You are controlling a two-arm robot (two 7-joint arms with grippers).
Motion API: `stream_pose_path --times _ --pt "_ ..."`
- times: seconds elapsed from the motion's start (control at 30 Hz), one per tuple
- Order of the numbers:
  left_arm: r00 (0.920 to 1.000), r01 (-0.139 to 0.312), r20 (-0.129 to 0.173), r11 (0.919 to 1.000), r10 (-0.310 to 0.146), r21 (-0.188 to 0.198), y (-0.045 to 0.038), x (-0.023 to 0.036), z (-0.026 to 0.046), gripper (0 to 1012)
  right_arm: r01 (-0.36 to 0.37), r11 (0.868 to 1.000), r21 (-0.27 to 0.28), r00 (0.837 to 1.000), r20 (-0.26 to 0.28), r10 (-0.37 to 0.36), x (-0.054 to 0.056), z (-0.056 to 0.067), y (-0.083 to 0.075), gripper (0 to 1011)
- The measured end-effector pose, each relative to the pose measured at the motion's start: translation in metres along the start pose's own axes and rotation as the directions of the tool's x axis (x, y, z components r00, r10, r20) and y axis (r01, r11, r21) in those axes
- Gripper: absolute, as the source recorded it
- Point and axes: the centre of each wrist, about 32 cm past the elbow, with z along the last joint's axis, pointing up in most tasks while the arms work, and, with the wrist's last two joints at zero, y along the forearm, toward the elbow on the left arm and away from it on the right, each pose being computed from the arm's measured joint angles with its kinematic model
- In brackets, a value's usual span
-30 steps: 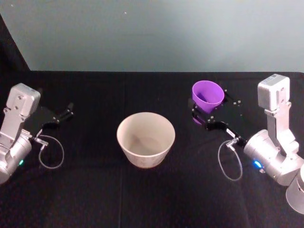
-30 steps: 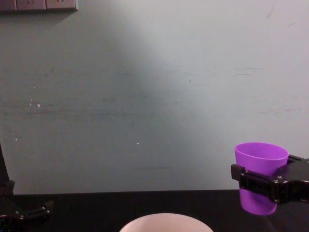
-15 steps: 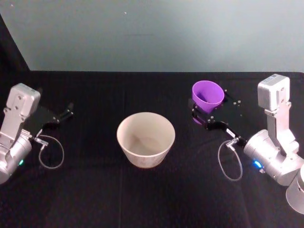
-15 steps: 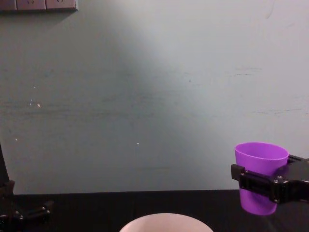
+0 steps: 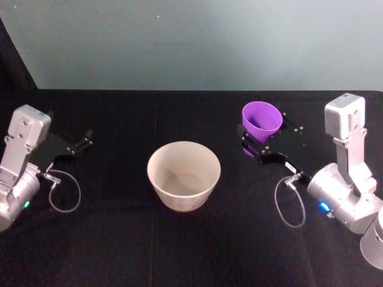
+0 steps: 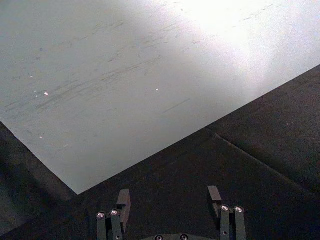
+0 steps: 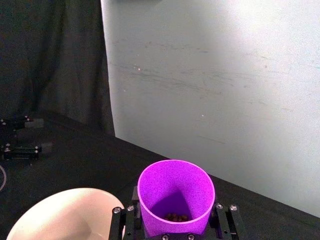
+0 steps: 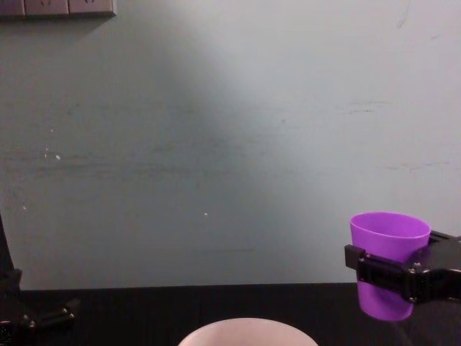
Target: Pick up the cup and pour the mung beans from the cup into the bowl.
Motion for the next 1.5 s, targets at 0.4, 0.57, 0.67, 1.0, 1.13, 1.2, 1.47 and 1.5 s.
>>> stream_pose_path --times 0.4,0.57,0.67,1.0,1.13,1.2,1.47,1.5 --pt "1.0000 0.000 0.000 1.0000 0.000 0.000 0.0000 0.0000 0.0000 1000 0.000 1.000 0.000 1.000 0.000 0.000 0.000 0.000 0.000 731" --pt "1.0000 0.000 0.000 1.0000 0.000 0.000 0.0000 0.0000 0.0000 1000 0.000 1.000 0.000 1.000 0.000 0.000 0.000 0.000 0.000 731" --pt "1.0000 0.000 0.000 1.0000 0.000 0.000 0.0000 0.0000 0.0000 1000 0.000 1.000 0.000 1.000 0.000 0.000 0.000 0.000 0.000 731" --pt "1.0000 0.000 0.000 1.0000 0.000 0.000 0.0000 0.0000 0.0000 1000 -0.012 1.000 -0.023 0.996 0.089 0.014 -0.001 0.009 0.004 731" --pt "1.0000 0.000 0.000 1.0000 0.000 0.000 0.0000 0.0000 0.0000 1000 -0.026 0.999 -0.043 0.985 0.170 0.033 -0.004 0.015 0.008 731" --pt "1.0000 0.000 0.000 1.0000 0.000 0.000 0.0000 0.0000 0.0000 1000 -0.034 0.998 -0.057 0.974 0.221 0.045 -0.006 0.019 0.011 731" --pt "1.0000 0.000 0.000 1.0000 0.000 0.000 0.0000 0.0000 0.0000 1000 -0.041 0.991 -0.129 0.901 0.425 0.092 -0.019 0.030 0.021 731" --pt "1.0000 0.000 0.000 1.0000 0.000 0.000 0.0000 0.0000 0.0000 1000 -0.041 0.990 -0.133 0.893 0.440 0.097 -0.020 0.031 0.022 731"
